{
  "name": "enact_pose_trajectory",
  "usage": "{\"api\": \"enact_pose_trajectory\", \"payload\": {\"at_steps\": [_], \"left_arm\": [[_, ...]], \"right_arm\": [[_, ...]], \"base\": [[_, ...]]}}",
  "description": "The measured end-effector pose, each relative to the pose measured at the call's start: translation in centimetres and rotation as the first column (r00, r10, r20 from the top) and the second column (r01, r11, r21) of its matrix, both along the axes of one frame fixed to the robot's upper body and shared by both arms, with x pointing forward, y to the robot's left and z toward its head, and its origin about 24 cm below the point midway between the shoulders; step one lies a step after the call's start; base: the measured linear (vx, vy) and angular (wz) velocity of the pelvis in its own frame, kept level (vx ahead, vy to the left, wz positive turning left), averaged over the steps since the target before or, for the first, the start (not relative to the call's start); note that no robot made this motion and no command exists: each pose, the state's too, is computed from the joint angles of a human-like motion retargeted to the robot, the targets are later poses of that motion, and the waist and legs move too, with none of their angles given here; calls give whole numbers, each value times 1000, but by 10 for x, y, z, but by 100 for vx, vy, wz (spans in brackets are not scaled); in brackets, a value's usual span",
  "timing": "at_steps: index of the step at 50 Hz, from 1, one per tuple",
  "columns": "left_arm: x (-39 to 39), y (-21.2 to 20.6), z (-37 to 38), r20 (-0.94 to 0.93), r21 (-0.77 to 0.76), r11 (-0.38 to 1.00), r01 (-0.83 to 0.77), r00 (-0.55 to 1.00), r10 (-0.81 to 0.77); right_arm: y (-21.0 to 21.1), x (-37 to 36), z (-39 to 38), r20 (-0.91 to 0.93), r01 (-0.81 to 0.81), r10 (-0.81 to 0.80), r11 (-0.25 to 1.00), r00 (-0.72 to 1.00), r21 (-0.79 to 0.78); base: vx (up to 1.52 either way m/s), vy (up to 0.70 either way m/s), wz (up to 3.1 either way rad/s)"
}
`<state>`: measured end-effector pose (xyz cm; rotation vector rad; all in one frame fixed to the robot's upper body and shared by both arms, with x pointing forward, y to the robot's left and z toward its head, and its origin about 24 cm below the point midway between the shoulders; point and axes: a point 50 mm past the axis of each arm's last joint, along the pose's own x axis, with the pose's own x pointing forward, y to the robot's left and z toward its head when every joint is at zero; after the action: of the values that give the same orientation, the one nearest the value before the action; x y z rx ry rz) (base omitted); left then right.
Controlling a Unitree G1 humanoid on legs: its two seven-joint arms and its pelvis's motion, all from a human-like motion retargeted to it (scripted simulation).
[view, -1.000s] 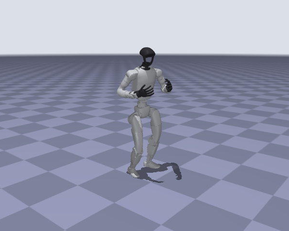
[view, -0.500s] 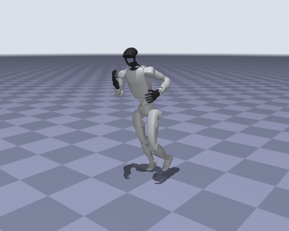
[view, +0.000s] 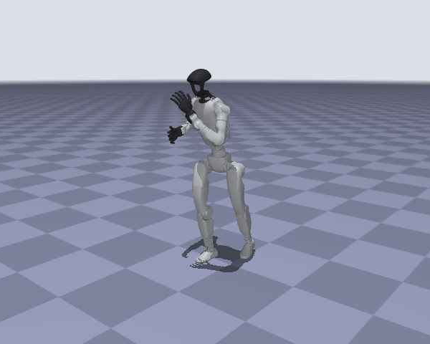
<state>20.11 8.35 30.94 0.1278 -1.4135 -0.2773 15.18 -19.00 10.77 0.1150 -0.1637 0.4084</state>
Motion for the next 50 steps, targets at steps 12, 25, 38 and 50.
{"api": "enact_pose_trajectory", "payload": {"at_steps": [12, 25, 38, 50], "left_arm": [[-10, 92, -236, -930, 161, 986, -48, 327, 168], [-49, 155, -184, -868, 301, 950, -89, 387, 311], [14, -16, -9, 91, 147, 977, -156, 985, 144], [24, 34, -109, -492, 23, 995, -95, 866, 94]], "right_arm": [[42, 69, 37, 303, 60, -86, 994, 949, 93], [47, 12, 103, 560, -227, -2, 913, 829, 340], [2, -8, 46, 285, 78, -110, 989, 952, 123], [49, 78, 1, 245, 125, -120, 992, 962, -3]], "base": [[102, -16, -68], [116, 21, -59], [109, 12, 97], [124, -18, -31]]}}
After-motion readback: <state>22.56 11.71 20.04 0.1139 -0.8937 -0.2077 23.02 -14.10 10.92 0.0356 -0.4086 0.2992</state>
